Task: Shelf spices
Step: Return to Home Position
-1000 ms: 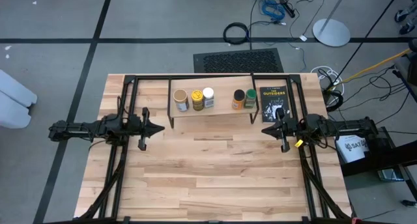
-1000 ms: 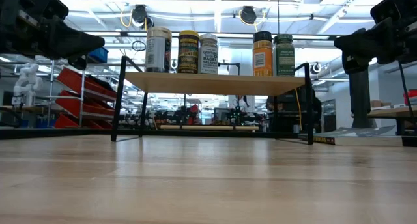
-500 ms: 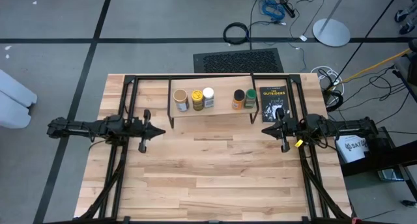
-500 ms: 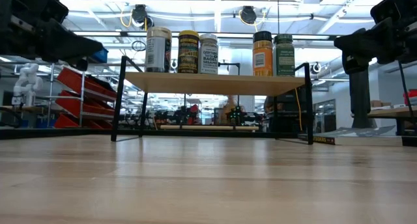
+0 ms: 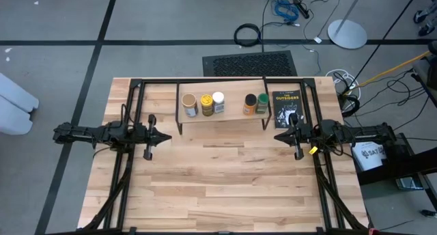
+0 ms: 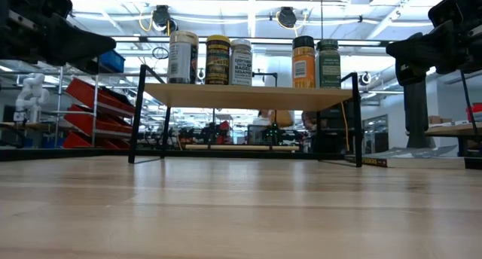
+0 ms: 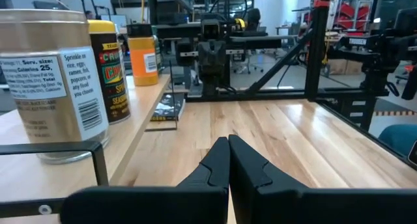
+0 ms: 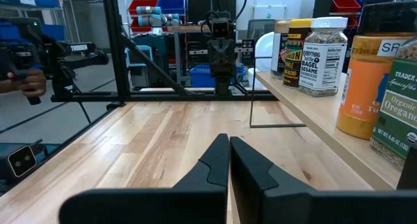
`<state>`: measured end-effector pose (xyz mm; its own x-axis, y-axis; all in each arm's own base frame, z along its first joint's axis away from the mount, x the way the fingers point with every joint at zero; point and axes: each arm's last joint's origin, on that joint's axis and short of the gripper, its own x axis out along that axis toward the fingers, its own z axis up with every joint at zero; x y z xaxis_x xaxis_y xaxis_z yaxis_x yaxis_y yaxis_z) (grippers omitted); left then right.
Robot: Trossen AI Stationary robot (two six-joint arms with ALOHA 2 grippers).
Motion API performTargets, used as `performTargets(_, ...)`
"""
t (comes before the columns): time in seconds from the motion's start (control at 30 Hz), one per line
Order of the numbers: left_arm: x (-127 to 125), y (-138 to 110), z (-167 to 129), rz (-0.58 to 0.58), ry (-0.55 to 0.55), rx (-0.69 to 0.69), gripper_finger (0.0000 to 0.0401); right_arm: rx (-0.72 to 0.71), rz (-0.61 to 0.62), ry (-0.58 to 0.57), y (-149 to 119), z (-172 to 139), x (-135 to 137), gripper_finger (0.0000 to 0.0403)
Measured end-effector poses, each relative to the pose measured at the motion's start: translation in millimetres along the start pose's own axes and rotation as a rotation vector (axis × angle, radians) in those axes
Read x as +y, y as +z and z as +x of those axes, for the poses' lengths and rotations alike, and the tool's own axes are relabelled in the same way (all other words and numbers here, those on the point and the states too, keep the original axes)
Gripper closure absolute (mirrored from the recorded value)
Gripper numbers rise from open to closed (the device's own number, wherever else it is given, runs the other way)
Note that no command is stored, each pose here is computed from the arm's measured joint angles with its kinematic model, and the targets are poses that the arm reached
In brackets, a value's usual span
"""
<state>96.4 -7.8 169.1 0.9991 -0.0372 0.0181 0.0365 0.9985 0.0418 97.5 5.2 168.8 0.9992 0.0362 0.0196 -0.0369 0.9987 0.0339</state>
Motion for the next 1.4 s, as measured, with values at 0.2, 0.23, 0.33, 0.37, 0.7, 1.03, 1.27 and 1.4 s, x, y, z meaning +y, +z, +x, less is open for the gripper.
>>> performTargets(0.2, 0.0, -0.1, 0.0, -0.003, 0.001, 0.003, 0.0401, 0.0, 0.0, 0.0, 0.0, 0.0, 0.0, 0.0403)
performTargets(0.23, 0.1, -0.2, 0.0, -0.003, 0.001, 0.004, 0.0401, 0.0, 0.0, 0.0, 0.0, 0.0, 0.0, 0.0403)
performTargets(0.33, 0.1, -0.2, -0.1, -0.009, 0.003, 0.004, 0.0401, 0.0, 0.0, 0.0, 0.0, 0.0, 0.0, 0.0403)
performTargets(0.37, 0.1, -0.1, -0.1, -0.01, 0.003, 0.004, 0.0401, 0.0, 0.0, 0.0, 0.0, 0.0, 0.0, 0.0403)
performTargets(0.7, 0.4, -0.1, -0.1, -0.01, 0.014, 0.004, 0.0401, 0.0, 0.0, 0.0, 0.0, 0.0, 0.0, 0.0403)
performTargets(1.03, 0.8, 0.1, -0.1, -0.01, 0.025, 0.004, 0.0401, 0.0, 0.0, 0.0, 0.0, 0.0, 0.0, 0.0403)
performTargets(1.27, 0.6, 0.0, -0.1, -0.011, 0.021, 0.005, 0.0393, 0.0, 0.0, 0.0, 0.0, 0.0, 0.0, 0.0403)
performTargets(1.4, 0.6, 0.0, -0.1, -0.006, 0.02, 0.006, 0.0384, 0.0, 0.0, 0.0, 0.0, 0.0, 0.0, 0.0403)
